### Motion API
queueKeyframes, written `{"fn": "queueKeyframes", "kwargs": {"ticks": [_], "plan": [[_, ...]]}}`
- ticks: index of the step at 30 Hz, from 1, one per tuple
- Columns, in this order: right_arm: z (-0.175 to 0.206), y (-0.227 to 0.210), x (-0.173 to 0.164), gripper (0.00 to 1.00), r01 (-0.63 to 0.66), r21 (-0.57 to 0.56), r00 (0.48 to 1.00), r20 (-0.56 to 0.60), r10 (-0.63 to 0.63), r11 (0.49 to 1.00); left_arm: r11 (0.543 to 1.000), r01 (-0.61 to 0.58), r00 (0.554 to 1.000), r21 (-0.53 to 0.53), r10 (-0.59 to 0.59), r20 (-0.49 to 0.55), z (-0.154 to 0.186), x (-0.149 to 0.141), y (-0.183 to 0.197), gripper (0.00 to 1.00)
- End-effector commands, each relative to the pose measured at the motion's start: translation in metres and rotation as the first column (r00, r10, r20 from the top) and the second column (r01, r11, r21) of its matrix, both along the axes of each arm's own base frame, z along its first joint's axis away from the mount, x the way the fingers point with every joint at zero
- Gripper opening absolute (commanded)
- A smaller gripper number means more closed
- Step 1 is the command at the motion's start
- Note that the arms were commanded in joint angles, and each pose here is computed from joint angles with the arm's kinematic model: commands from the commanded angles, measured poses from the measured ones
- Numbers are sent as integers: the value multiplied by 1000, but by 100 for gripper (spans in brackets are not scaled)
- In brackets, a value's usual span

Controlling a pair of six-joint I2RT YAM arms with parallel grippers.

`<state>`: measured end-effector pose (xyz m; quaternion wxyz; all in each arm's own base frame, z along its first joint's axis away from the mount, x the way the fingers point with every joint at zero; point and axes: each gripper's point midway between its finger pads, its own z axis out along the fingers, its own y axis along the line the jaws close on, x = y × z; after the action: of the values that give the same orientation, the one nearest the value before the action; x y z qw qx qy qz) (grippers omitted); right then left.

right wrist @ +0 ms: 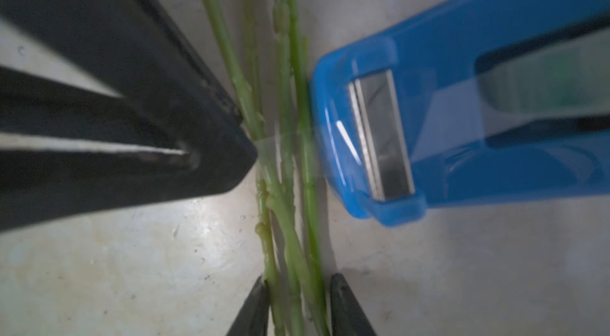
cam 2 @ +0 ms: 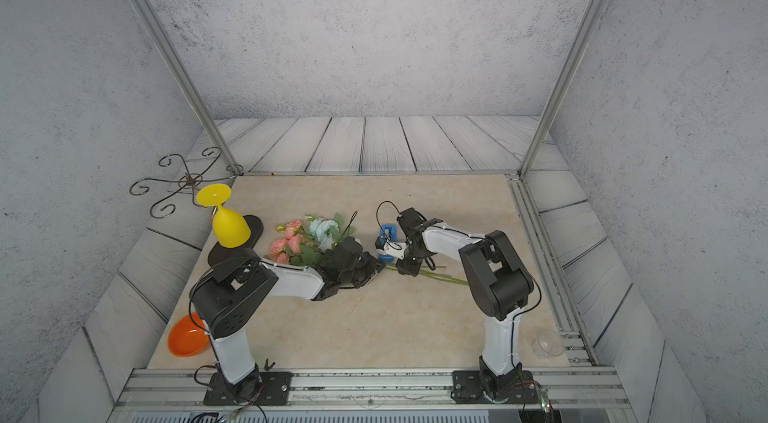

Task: Wrap bouquets with tape
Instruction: Gather the flowers at the center of the board.

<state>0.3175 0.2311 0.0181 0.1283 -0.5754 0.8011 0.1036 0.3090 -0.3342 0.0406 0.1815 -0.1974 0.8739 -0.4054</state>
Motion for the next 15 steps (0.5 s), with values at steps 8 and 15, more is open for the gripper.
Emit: {"fn": "queueKeyframes", "kwargs": {"ticks": [8, 15], "plan": [[-29, -16, -18, 29, 19, -76, 992, -121, -28, 997, 999, -42, 999, -34, 43, 33, 27, 1, 4, 18], [-31, -17, -17, 22, 19, -82, 992, -126, -29, 996, 998, -36, 999, -56, 37, 9, 14, 8, -9, 16]]}}
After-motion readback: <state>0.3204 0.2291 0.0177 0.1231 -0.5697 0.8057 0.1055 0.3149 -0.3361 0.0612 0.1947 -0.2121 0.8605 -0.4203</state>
